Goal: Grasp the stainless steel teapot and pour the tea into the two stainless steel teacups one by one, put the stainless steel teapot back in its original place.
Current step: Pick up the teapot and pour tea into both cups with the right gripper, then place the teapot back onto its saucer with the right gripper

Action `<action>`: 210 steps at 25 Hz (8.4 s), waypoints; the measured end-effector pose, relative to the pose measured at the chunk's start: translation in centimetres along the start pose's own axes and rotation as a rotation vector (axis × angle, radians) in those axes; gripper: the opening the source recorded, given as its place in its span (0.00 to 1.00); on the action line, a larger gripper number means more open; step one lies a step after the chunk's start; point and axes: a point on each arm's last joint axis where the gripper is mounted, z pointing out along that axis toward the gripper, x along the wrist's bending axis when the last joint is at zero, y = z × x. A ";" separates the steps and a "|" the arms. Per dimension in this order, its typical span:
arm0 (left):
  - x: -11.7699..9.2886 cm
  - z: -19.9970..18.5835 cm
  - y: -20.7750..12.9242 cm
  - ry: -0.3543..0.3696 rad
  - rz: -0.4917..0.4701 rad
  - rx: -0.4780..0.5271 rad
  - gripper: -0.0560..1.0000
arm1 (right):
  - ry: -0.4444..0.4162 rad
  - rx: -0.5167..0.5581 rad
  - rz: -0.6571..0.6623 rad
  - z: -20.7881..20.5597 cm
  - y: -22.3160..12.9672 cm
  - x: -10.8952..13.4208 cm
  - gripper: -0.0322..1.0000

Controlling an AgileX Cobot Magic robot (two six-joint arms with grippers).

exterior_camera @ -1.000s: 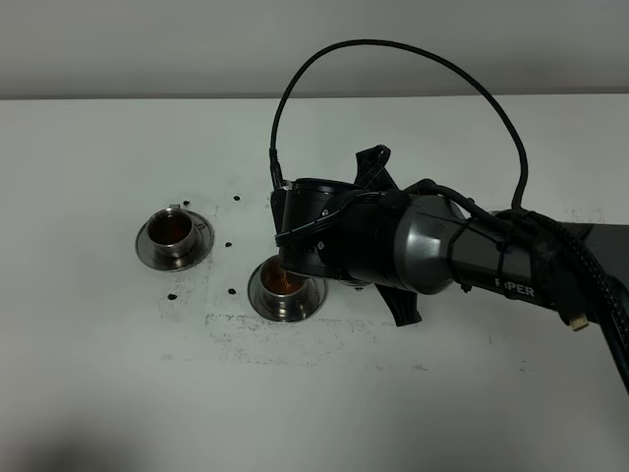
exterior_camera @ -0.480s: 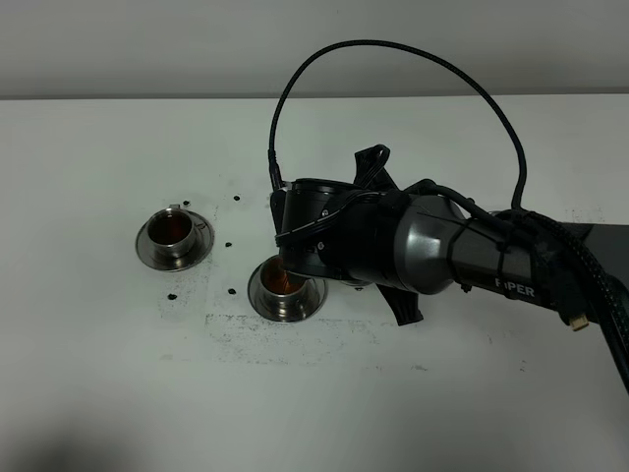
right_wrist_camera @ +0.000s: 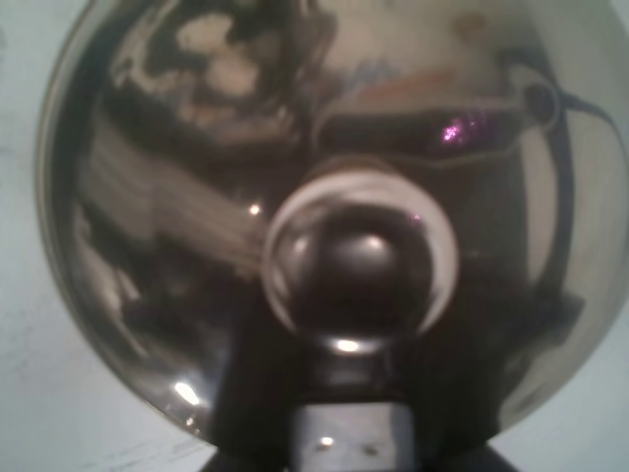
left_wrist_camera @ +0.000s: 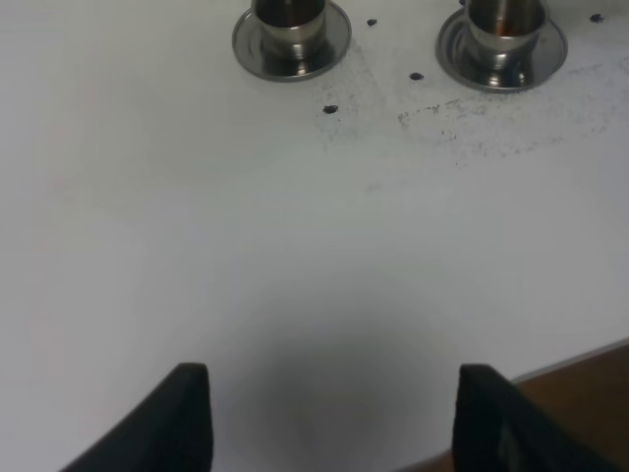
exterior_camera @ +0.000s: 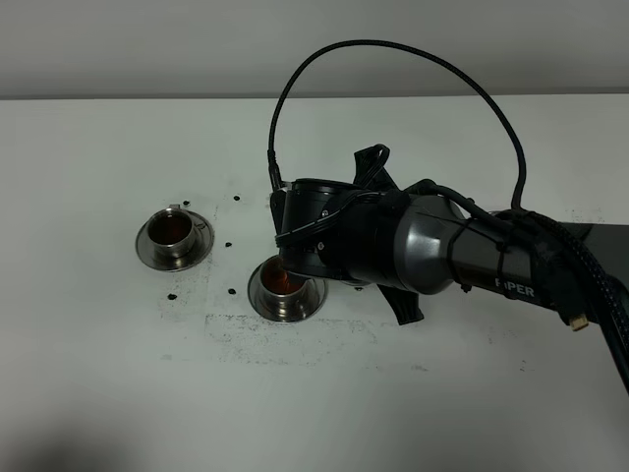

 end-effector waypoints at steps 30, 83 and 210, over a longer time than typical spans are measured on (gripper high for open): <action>0.0 0.0 0.0 0.000 0.000 0.001 0.55 | -0.015 0.006 -0.019 0.0 -0.1 -0.1 0.20; 0.0 0.0 0.0 0.000 0.000 0.001 0.55 | -0.064 0.028 -0.066 0.0 -0.2 -0.6 0.20; 0.0 0.0 0.0 0.002 0.001 0.002 0.55 | 0.656 -0.118 1.453 12.4 -15.7 -1.7 0.20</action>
